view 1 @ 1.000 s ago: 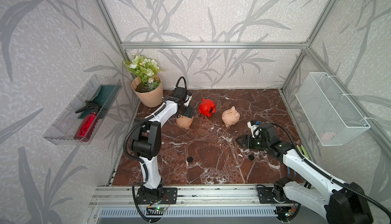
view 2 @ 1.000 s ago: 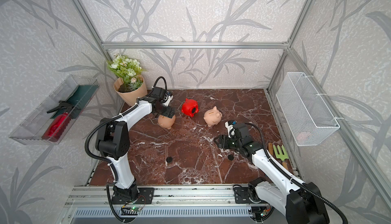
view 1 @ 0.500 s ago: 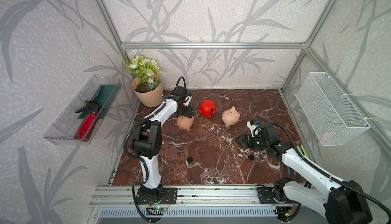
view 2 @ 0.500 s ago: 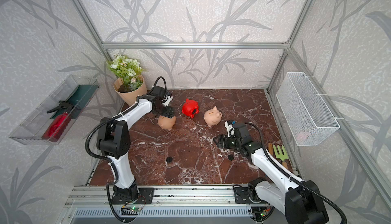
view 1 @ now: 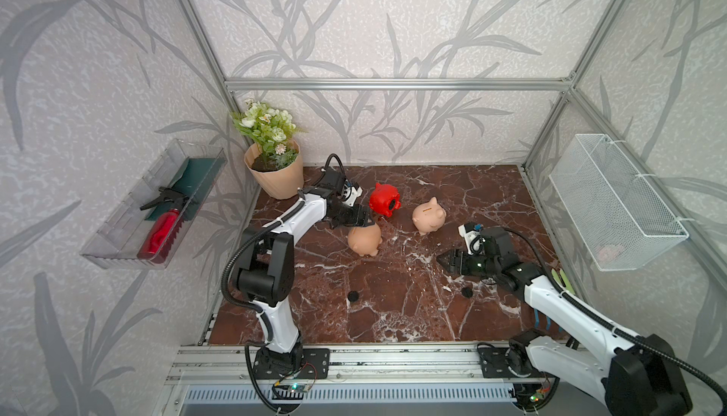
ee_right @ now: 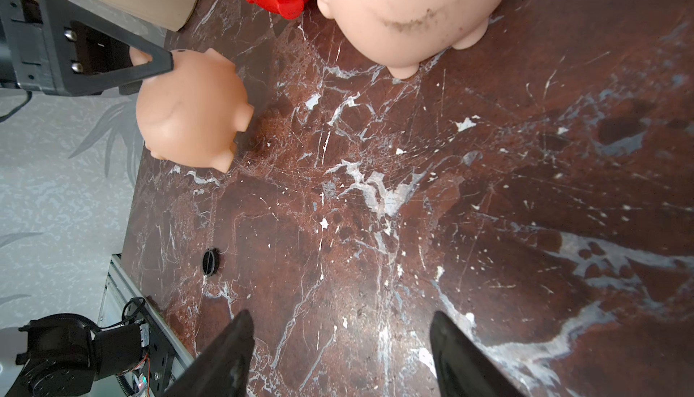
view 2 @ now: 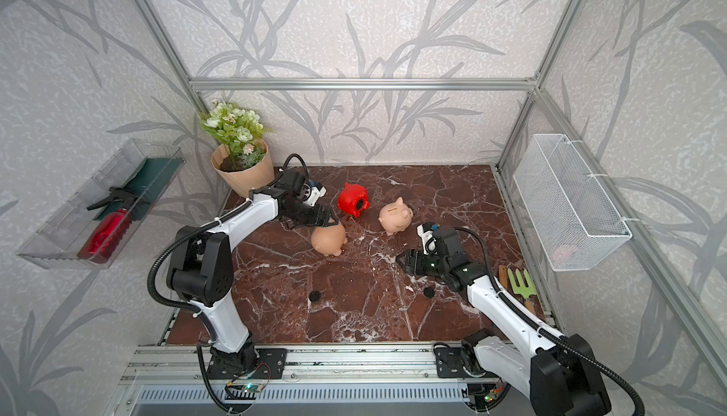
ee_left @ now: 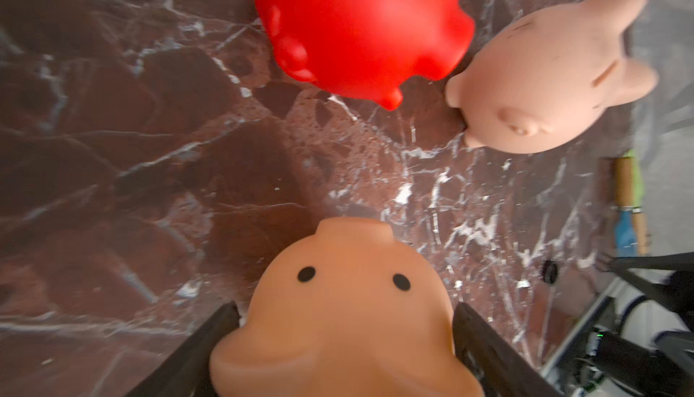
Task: Close piggy banks
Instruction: Turn over the piggy bank at the center of the board.
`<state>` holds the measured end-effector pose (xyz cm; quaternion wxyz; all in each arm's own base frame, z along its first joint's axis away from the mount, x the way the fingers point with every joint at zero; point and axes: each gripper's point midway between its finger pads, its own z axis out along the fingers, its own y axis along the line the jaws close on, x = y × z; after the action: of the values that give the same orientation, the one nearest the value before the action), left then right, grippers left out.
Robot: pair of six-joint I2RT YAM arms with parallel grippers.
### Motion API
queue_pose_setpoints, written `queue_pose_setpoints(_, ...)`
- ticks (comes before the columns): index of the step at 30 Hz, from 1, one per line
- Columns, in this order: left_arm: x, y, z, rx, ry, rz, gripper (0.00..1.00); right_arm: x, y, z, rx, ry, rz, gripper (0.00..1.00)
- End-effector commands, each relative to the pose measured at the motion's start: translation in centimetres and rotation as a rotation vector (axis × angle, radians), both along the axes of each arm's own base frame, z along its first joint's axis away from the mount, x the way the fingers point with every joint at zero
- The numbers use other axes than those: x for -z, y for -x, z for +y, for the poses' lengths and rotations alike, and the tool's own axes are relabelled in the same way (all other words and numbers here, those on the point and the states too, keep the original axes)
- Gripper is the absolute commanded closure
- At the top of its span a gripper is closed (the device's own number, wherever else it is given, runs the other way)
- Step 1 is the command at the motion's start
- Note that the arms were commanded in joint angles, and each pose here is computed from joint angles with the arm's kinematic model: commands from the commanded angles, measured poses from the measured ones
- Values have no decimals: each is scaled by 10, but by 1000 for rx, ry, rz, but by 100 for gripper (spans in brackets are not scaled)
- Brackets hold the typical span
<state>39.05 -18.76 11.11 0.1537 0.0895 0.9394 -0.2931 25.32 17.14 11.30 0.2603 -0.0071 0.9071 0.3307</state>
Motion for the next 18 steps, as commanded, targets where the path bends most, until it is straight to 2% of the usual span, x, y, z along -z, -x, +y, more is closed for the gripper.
queue_pose_setpoints(1, -31, 4, -32, 24, 249, -6, 24, 2, 3, 1, -4, -15, 5, 27)
queue_pose_setpoints(4, -27, 8, -46, 32, 369, 25, 24, 3, 3, 1, -5, -18, 8, 27)
queue_pose_setpoints(8, -20, 11, -54, 45, 449, 45, 23, 3, 4, 1, -5, -21, 8, 27)
queue_pose_setpoints(18, 15, 9, -46, 51, 425, 129, 11, 6, 6, -19, 83, 64, 27, 26)
